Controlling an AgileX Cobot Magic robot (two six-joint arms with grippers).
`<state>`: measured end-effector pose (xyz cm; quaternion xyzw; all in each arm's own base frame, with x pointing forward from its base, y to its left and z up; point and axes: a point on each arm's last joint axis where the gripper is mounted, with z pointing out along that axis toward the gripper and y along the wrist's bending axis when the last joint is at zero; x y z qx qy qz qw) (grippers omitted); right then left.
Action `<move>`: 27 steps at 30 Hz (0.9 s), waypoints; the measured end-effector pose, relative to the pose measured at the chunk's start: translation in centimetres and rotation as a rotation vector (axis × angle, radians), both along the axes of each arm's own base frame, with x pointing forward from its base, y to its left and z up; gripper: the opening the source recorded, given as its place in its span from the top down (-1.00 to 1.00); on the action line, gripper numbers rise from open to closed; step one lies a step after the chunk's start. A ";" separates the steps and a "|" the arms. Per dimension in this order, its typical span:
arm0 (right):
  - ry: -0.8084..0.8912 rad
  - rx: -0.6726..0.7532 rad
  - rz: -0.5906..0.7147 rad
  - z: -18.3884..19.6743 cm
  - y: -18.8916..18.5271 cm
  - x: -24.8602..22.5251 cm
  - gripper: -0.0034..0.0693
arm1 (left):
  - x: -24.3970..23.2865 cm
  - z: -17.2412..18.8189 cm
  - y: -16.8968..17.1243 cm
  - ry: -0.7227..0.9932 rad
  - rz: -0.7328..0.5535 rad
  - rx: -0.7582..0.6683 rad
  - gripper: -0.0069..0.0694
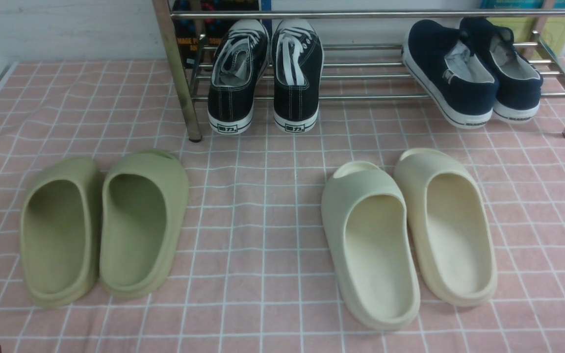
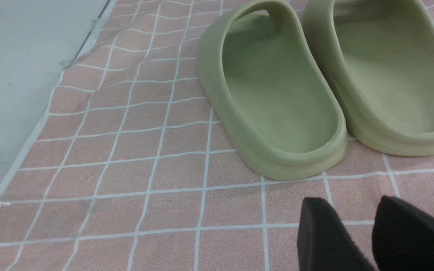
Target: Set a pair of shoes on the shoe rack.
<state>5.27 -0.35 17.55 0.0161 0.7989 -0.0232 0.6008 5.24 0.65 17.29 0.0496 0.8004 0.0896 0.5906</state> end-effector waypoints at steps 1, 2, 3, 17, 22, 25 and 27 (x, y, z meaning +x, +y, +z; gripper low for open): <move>0.001 -0.014 0.004 0.0 0.0 0.0 0.92 | 0.0 0.0 0.0 0.000 0.000 0.000 0.20; 0.001 -0.014 0.004 0.0 0.0 0.0 0.92 | 0.0 0.0 0.0 0.000 0.000 0.000 0.20; 0.002 -0.022 0.006 0.0 0.0 0.0 0.92 | 0.0 0.0 0.0 0.000 0.000 0.000 0.20; 0.002 -0.027 0.008 0.0 0.0 0.0 0.90 | 0.0 0.0 0.0 0.000 0.000 0.000 0.20; 0.002 -0.027 0.008 0.0 0.0 0.0 0.89 | 0.0 0.0 0.0 0.000 0.000 0.000 0.20; 0.003 -0.027 0.008 0.0 0.0 0.0 0.89 | 0.0 0.0 0.0 0.000 0.000 0.000 0.20; 0.003 -0.027 0.008 0.0 0.0 0.0 0.88 | 0.0 0.0 0.0 0.000 0.000 0.000 0.20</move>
